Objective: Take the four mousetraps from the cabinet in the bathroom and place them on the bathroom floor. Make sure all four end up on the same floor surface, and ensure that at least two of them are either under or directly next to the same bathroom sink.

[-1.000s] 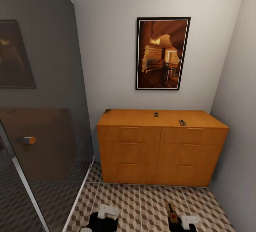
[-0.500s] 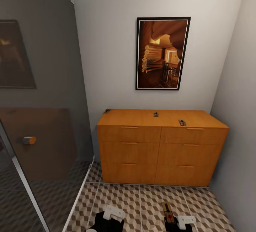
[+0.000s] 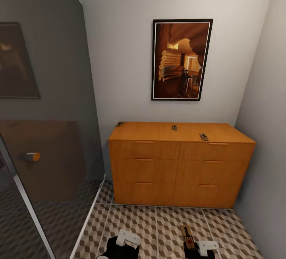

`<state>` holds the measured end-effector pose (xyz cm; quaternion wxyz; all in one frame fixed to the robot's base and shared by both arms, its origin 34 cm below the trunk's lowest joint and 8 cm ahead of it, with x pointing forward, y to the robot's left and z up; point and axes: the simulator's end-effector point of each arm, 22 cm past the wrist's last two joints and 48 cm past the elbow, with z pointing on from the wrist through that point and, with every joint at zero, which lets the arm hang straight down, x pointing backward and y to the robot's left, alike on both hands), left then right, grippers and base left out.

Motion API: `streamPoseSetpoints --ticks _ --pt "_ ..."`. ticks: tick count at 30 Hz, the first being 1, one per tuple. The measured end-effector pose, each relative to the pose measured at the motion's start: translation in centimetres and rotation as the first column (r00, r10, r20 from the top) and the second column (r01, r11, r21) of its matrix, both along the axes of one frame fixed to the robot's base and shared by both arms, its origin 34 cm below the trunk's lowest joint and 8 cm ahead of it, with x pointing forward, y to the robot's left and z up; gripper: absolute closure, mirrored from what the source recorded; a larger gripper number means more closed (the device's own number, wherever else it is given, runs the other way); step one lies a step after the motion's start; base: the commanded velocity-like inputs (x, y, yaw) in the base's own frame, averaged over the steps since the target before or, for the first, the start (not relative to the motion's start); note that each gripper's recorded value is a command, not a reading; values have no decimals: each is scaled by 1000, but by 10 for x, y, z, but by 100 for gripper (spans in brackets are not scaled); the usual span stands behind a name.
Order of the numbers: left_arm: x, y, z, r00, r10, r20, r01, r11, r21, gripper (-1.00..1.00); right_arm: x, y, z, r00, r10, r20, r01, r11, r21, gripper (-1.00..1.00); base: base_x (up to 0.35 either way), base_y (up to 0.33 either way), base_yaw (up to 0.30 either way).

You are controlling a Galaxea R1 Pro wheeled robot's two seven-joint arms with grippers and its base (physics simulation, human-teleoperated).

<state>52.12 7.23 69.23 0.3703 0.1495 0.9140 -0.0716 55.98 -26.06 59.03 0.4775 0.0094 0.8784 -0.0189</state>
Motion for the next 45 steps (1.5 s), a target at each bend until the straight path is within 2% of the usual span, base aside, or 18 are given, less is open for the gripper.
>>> streamPoseSetpoints --ticks 24,29,34,38,40,44,45 --pt "2 2 2 1000 -1 8 1 1000 2 -100 0 1 0 1000 1 0 -1 1000 1 100 0 0 0" --pt "12 3 22 999 9 49 -9 1000 -8 -100 0 0 0 1000 1 0 -1 1000 -1 100 0 0 0" --pt "25 13 68 999 30 26 -31 999 17 -100 0 1 0 1000 2 0 -2 1000 1 100 0 0 0" --pt "55 19 107 998 37 54 -39 999 36 -100 0 0 0 1000 1 0 -1 1000 0 100 0 0 0" --pt "92 24 151 994 42 104 -48 997 55 -100 0 0 0 1000 0 0 0 1000 0 100 0 0 0" --pt "130 26 202 982 46 182 -58 997 60 -100 0 1 0 1000 1 0 -1 1000 0 100 0 0 0" --pt "156 28 236 971 47 235 -65 996 67 -100 0 1 0 1000 3 0 -3 1000 1 100 0 0 0"
